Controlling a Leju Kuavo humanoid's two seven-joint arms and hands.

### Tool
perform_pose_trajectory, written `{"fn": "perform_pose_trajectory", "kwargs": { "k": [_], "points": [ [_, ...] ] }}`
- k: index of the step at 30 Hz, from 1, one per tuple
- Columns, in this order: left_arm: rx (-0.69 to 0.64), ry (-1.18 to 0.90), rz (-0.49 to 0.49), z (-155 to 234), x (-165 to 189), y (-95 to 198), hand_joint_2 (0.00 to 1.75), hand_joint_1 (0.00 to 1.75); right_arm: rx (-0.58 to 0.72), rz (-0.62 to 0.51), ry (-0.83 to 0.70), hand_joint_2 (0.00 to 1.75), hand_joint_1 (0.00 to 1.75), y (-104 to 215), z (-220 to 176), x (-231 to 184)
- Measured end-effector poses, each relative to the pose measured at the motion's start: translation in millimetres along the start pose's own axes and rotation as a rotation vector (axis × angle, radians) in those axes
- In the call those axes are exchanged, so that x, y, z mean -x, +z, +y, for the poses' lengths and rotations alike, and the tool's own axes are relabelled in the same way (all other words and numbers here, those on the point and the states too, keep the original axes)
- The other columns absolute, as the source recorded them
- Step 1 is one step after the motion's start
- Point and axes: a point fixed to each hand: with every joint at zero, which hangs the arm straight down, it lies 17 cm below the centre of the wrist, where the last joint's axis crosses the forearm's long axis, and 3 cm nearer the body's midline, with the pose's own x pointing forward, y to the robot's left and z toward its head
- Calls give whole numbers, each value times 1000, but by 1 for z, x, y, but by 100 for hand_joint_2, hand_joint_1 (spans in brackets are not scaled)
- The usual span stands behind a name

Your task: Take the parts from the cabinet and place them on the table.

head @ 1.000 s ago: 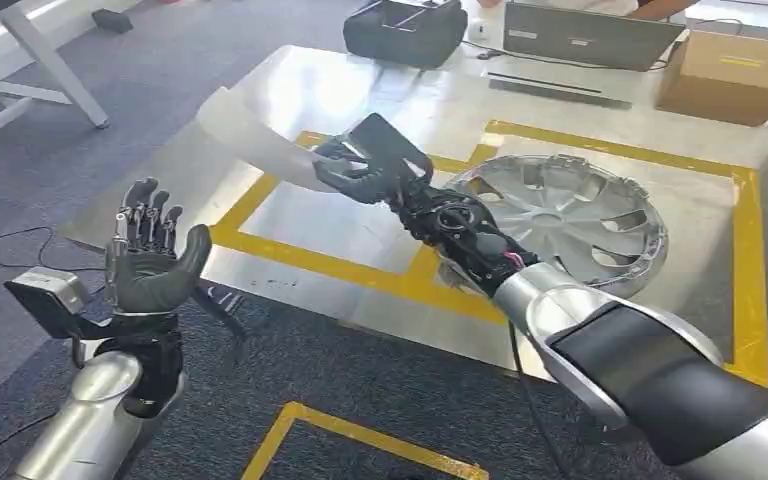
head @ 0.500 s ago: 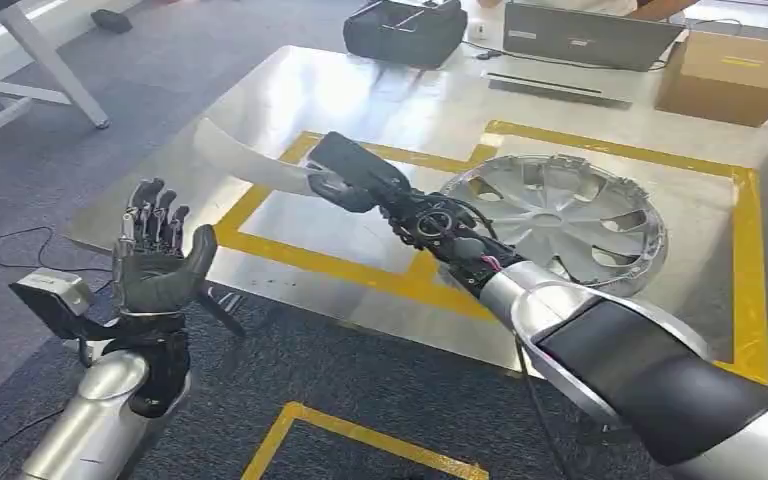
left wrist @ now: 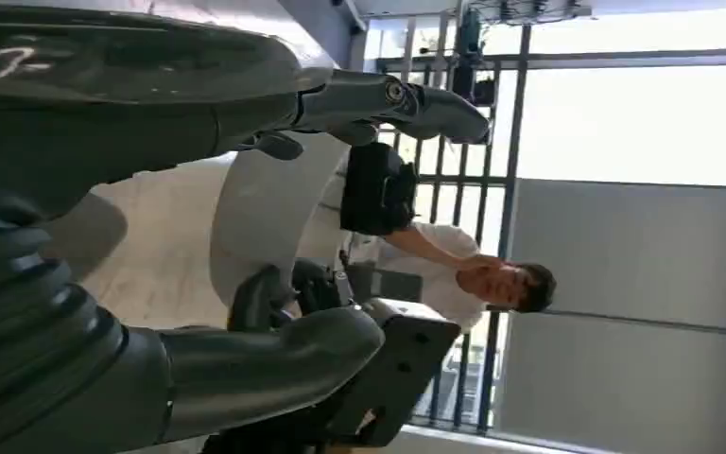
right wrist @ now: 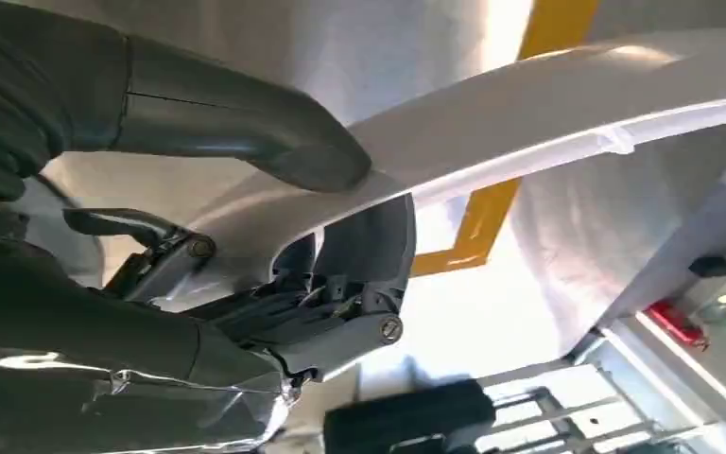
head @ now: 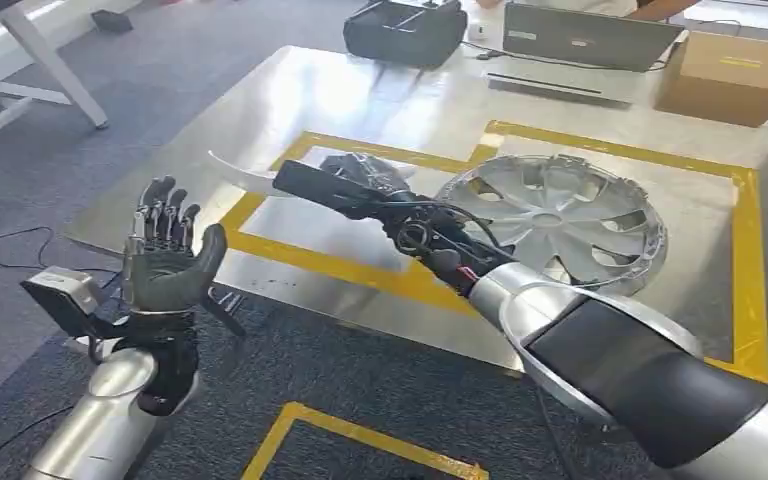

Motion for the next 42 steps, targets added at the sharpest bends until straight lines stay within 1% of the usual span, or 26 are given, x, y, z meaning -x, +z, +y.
{"fn": "perform_pose_trajectory", "kwargs": {
  "k": [4, 8, 10, 15, 25, 30, 31, 42],
  "points": [
    [9, 9, 3, -6, 1, 0, 175, 0, 15, 30, 145, 175, 175, -2, -5, 7],
    [18, 19, 5, -12, 2, -1, 175, 0, 116, 58, 319, 175, 175, -5, -29, 10],
    [25, 23, 5, -15, 2, -2, 175, 0, 145, 53, 372, 175, 175, -7, -38, 7],
    [38, 28, 9, -23, 4, -2, 175, 0, 157, 47, 416, 175, 175, -7, -41, 7],
    [48, 30, 18, -29, 8, 0, 175, 0, 145, 53, 442, 175, 175, -6, -38, 12],
    [52, 32, 18, -30, 8, 0, 175, 0, 175, 47, 473, 175, 175, -6, -45, 11],
    [60, 36, 20, -32, 9, 0, 175, 0, 179, 44, 485, 0, 0, -7, -48, 10],
    [63, 59, 36, -31, 16, 2, 175, 0, 174, 42, 512, 0, 0, -7, -50, 13]
  ]
}}
